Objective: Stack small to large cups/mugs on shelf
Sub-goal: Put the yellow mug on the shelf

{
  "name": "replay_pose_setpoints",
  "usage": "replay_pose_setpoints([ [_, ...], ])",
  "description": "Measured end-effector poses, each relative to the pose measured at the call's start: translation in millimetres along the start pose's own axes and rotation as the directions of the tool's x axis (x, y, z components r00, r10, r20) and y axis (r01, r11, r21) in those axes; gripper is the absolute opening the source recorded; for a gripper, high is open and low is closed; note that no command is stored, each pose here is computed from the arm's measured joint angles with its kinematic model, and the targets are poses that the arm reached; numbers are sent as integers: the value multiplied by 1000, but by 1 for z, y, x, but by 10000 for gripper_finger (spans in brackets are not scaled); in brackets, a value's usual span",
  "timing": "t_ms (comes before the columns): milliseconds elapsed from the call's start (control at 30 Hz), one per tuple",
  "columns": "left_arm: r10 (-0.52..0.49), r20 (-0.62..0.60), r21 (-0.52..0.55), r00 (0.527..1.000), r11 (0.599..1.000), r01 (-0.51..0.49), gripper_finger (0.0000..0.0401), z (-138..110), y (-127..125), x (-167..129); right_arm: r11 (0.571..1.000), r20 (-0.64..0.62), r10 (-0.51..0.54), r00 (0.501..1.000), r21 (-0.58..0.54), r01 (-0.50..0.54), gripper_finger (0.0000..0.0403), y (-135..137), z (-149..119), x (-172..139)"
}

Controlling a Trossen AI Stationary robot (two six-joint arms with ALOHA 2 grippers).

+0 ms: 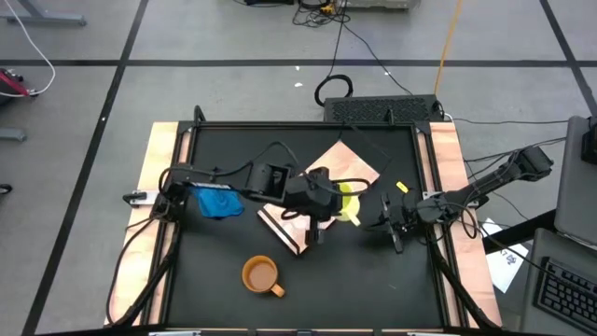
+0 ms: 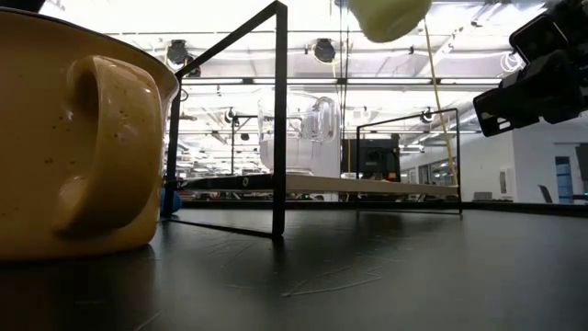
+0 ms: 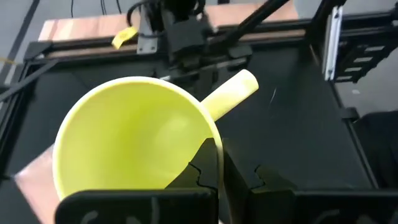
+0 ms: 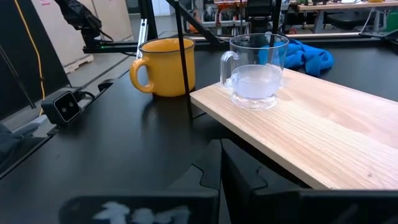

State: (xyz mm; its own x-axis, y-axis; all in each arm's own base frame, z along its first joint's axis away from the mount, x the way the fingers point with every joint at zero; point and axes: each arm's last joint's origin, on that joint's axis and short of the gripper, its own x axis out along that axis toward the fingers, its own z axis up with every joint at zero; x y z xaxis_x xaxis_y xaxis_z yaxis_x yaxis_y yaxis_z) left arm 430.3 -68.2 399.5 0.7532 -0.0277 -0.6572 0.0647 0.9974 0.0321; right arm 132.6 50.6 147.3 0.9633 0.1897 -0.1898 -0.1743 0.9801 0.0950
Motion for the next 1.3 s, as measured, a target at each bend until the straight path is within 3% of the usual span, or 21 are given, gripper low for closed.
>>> replay_pose_setpoints([
  [333,67,-158,-37,985,997,-73,5,-15,38,-1,1000,1,0,1000,-3,0,0,0,0,0],
  [733,101,-285,3,953,995,-105,5,-28,63,12,1000,12,1,1000,-18,-1,0,0,1,0],
  [1000,67,-394,18,917,998,-65,5,-43,79,40,1000,29,2,1000,-16,-2,0,0,3,0],
  [1300,17,-413,-13,911,1000,-25,5,-48,93,45,1000,26,-1,1000,-20,1,0,0,2,0],
])
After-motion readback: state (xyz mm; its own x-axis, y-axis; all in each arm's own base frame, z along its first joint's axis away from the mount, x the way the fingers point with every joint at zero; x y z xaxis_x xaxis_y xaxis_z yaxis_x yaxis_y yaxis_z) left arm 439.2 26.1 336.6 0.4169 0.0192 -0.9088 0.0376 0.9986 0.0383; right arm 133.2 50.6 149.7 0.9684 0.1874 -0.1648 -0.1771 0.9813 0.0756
